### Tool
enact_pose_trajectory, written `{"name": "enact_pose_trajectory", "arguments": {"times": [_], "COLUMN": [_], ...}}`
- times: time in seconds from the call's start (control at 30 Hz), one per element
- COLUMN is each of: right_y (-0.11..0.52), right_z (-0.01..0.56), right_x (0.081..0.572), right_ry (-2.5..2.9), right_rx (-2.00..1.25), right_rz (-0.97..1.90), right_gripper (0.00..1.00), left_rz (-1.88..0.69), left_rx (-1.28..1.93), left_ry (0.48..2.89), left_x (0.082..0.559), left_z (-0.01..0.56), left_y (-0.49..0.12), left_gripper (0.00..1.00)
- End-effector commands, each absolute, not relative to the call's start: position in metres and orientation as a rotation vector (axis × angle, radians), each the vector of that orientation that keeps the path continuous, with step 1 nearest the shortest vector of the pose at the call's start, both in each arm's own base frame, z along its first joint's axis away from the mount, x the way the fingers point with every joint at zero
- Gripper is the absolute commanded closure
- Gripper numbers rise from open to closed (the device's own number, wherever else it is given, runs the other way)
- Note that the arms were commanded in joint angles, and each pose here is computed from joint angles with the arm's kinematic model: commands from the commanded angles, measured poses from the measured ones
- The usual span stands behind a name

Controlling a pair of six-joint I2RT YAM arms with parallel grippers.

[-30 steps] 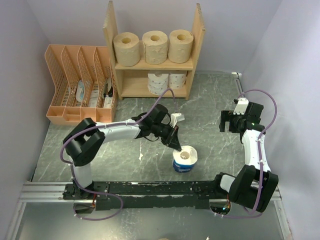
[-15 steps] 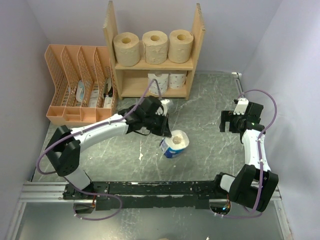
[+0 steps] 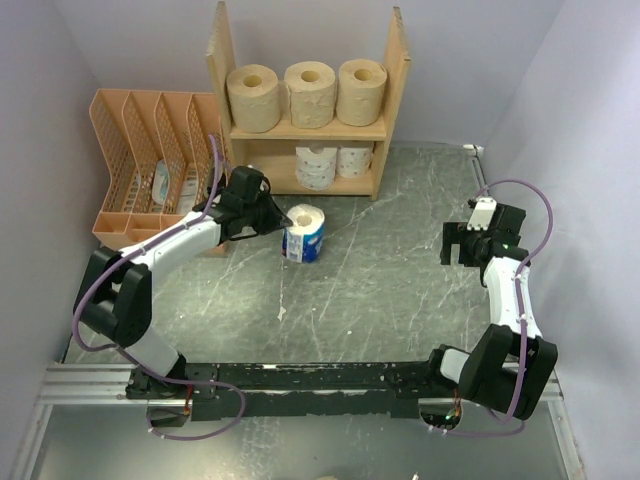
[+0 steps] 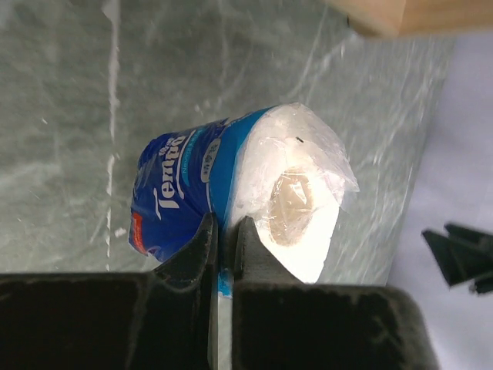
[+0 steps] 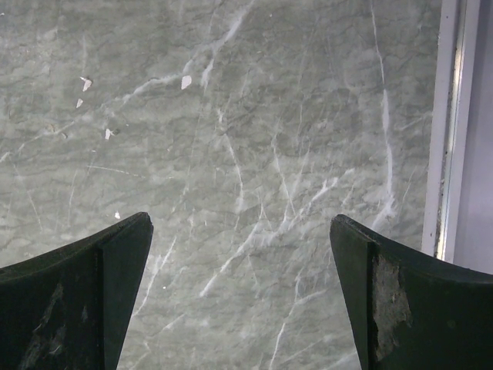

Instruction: Place and organize the paper towels onto the shelf

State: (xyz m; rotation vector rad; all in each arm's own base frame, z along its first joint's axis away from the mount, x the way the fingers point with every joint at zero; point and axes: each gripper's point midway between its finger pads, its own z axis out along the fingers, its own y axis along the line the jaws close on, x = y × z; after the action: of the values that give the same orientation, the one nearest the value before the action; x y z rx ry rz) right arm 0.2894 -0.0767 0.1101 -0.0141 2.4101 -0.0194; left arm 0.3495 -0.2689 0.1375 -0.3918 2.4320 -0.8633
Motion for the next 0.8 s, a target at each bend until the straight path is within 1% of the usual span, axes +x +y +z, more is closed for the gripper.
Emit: {"name": "enact_pose_trajectory", "arguments": {"times": [0.0,0.3,0.5,0.77], "right_y": [-0.084,-0.084,-0.082,-0.083], "right_z": [0.112,0.112,0.111,0.109], "right_x": [0.291,0.291,0.291,0.291], "right_ry": [2.408,2.409,2.412,2.421], "right_rx": [-0.002,-0.002,-0.011,-0.01], "right_rz": [-0.048,-0.049,-0.036,-0.039], "right_gripper": [0.0,0.0,0.0,0.01], "left_rz": [-0.831,-0.568,-0.522,-0.526], "left_rx": [-0.584,-0.784,-0.841,-0.795], "left_ry": [2.125,1.851,1.693,1.613], "left_x": [0.403,0.438,0.448,0.462], "left_z": [0.199,0.227,0.25,0.264], "left_y": [-0.254,-0.198,-0.176,-0.176], "left_gripper": [0.93,0.93,0.93,0.93]}}
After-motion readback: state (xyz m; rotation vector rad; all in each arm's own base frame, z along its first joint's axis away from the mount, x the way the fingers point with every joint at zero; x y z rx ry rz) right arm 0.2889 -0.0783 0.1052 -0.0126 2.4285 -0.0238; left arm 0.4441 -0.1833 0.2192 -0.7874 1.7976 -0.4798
